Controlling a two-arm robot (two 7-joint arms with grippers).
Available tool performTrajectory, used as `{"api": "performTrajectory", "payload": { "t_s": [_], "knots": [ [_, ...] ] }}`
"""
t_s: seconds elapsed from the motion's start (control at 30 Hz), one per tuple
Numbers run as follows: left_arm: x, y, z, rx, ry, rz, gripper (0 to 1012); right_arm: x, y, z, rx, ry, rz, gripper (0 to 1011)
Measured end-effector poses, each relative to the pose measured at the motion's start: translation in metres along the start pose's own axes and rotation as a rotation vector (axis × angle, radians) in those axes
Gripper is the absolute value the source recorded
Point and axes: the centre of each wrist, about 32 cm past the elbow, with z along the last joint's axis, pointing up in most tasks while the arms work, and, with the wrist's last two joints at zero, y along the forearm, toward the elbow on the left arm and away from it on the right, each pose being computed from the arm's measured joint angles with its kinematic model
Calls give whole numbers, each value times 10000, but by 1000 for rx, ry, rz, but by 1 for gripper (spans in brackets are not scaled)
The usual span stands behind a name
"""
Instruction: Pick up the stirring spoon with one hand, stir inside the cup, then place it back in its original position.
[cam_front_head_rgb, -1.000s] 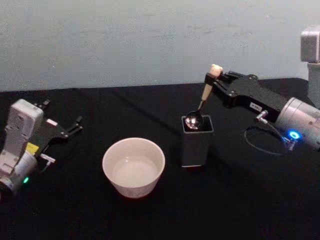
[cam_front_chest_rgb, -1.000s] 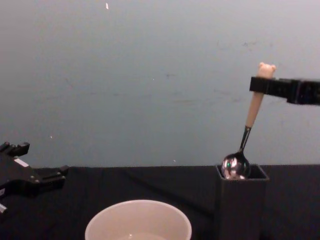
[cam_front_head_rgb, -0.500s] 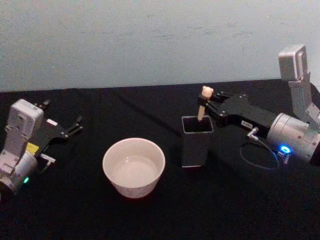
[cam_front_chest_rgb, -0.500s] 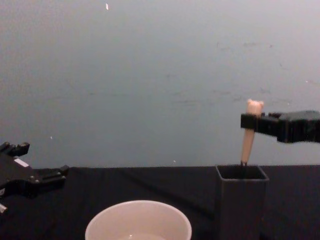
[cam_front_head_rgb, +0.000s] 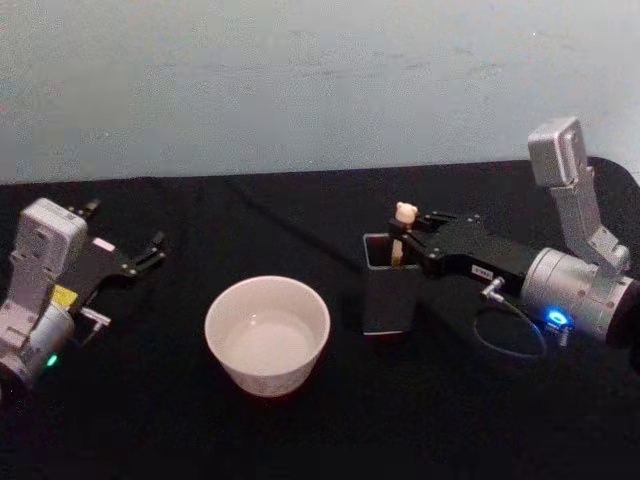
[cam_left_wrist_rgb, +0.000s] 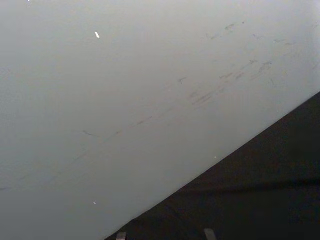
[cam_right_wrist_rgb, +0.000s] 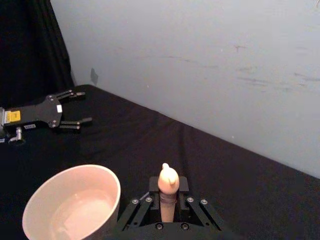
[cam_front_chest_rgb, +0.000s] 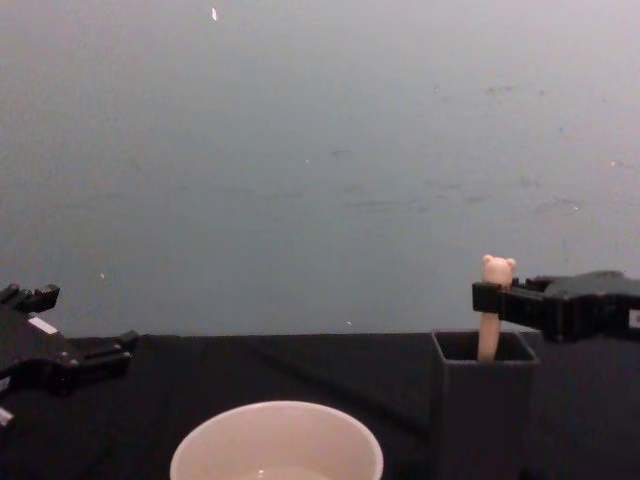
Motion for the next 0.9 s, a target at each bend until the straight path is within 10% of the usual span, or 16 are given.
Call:
{"api": "performTrajectory", "payload": {
  "t_s": [0.9],
  "knots": [
    [0,0,0,0,0,0,1001,22,40,-52,-33,6,-20,211]
  ]
}}
